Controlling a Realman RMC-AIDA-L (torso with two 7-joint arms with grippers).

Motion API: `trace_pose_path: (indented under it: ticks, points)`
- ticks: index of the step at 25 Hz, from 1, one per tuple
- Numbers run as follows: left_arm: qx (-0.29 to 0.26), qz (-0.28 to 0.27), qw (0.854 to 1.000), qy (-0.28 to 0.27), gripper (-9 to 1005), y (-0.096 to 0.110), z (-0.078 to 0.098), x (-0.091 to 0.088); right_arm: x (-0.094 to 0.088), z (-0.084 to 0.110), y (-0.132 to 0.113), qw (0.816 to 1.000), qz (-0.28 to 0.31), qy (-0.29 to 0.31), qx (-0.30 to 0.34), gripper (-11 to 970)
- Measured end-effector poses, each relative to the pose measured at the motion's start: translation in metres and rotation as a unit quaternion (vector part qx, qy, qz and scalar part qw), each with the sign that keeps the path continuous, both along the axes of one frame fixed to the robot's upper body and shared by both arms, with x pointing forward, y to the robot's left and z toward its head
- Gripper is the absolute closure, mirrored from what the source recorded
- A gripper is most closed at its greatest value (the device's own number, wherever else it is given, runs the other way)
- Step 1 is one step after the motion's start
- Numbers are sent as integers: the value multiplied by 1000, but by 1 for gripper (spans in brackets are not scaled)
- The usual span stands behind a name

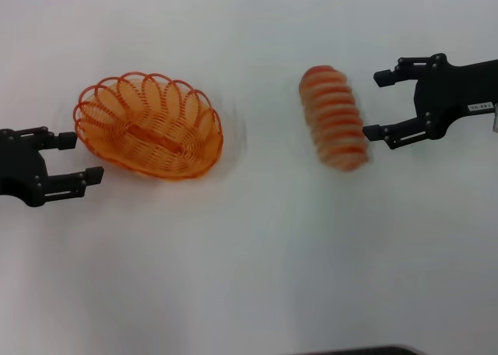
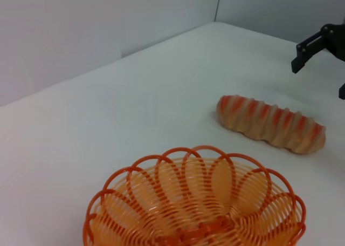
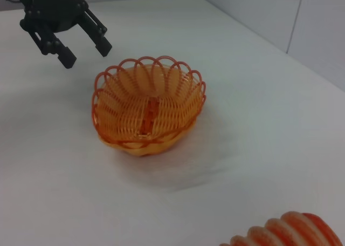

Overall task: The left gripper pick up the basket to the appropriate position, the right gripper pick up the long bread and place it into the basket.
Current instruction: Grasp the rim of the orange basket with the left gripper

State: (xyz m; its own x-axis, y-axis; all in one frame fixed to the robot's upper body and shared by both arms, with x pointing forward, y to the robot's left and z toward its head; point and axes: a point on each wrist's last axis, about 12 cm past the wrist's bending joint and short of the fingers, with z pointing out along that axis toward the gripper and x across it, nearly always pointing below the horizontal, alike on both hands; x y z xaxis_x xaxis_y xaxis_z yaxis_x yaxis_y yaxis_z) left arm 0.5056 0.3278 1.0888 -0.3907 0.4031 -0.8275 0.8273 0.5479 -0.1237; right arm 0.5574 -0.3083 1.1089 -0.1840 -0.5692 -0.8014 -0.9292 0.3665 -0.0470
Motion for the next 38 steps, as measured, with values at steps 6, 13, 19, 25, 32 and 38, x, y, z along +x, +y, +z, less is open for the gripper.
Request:
trace_pose_path:
  ticks: [6, 13, 19, 25, 32, 38]
  points:
    - [-6, 5, 1000, 3, 261, -1, 1, 2, 1, 1, 0, 1000, -3, 2, -1, 17]
    - [-47, 73, 995, 49, 260, 6, 13, 17, 4, 1, 1, 1000, -7, -1, -4, 18]
    - [-103, 148, 972, 151, 260, 9, 27, 38, 9, 5, 1, 1000, -21, 13, 0, 19]
    - [-114, 178, 957, 197, 260, 7, 40, 53, 10, 7, 2, 1000, -21, 15, 0, 19]
    - [-58, 250, 935, 247, 260, 10, 48, 77, 12, 9, 4, 1000, -15, 13, 0, 20]
    - [-4, 260, 932, 251, 261, -1, 67, 99, 13, 11, 6, 1000, -12, 14, -1, 21]
